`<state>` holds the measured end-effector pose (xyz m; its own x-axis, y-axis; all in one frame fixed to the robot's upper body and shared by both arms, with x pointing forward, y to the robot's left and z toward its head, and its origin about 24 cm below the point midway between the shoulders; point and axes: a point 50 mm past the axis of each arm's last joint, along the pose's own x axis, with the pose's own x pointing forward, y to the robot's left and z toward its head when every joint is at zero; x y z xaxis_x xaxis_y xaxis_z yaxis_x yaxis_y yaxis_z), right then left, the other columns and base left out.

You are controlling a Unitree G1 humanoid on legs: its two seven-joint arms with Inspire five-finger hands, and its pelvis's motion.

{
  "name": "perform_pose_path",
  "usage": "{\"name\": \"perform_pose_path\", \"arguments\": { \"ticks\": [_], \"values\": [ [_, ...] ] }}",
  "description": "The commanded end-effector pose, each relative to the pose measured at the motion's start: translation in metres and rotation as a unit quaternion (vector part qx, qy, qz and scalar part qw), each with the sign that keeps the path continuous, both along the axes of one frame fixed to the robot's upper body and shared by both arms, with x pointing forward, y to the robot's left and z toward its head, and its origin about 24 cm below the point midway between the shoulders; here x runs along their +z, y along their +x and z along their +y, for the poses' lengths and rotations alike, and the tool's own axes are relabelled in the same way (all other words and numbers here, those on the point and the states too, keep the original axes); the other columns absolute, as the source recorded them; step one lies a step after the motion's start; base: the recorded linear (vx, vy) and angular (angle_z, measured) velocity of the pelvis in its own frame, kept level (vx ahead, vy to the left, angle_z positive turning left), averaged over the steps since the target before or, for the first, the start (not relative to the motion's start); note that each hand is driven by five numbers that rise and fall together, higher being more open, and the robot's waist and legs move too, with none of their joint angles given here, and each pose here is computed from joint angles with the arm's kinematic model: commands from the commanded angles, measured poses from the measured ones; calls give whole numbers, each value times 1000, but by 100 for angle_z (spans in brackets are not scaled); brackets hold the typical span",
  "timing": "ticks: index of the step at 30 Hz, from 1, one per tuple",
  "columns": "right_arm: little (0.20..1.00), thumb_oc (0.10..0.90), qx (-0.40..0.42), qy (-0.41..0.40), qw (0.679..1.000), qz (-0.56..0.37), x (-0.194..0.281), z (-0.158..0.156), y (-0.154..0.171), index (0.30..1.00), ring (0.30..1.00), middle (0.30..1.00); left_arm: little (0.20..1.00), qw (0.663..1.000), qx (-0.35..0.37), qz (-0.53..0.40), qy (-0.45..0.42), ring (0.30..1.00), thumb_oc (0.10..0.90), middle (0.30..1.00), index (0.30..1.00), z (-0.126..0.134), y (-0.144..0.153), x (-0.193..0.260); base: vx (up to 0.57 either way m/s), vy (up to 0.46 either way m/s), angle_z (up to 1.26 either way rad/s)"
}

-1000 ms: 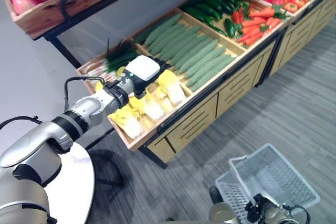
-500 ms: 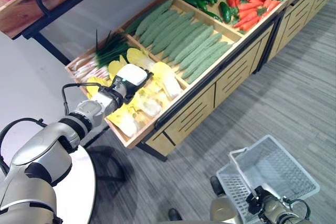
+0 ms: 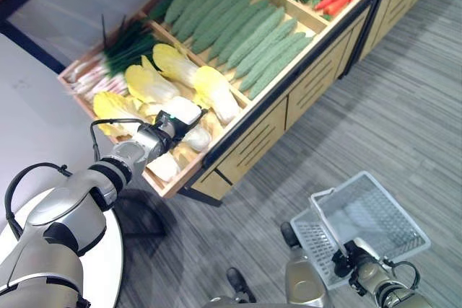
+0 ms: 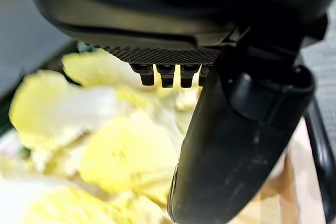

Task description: Get the vegetables into the basket

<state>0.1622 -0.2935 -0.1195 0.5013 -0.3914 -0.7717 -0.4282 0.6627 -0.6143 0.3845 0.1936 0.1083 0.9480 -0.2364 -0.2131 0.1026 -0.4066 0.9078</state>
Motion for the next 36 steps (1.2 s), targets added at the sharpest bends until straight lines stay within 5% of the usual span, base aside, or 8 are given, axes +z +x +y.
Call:
{"name": "perform_pose_path", "arguments": {
  "ticks": [1, 19, 20, 36],
  "values": [
    [300, 400, 26, 29, 999, 17, -13, 24, -7, 300, 300, 300, 1000, 991, 93, -93, -9, 1000, 900, 1000, 1000, 40, 14, 54, -30, -18, -4],
    [300, 400, 49, 60, 997, 13, -18, 46, -6, 300, 300, 300, 1000, 988, 147, -41, -1, 1000, 900, 1000, 1000, 51, 8, 14, -13, -4, -2],
    [300, 400, 53, 66, 996, 16, -20, 50, -9, 300, 300, 300, 300, 987, 156, -38, 2, 300, 400, 300, 300, 54, 7, 11, -65, -42, -2],
    [300, 400, 72, 67, 995, 23, -23, 57, -12, 300, 300, 300, 300, 985, 165, -39, -25, 300, 400, 300, 300, 48, 5, -2, -5, -4, -4]
  ]
}}
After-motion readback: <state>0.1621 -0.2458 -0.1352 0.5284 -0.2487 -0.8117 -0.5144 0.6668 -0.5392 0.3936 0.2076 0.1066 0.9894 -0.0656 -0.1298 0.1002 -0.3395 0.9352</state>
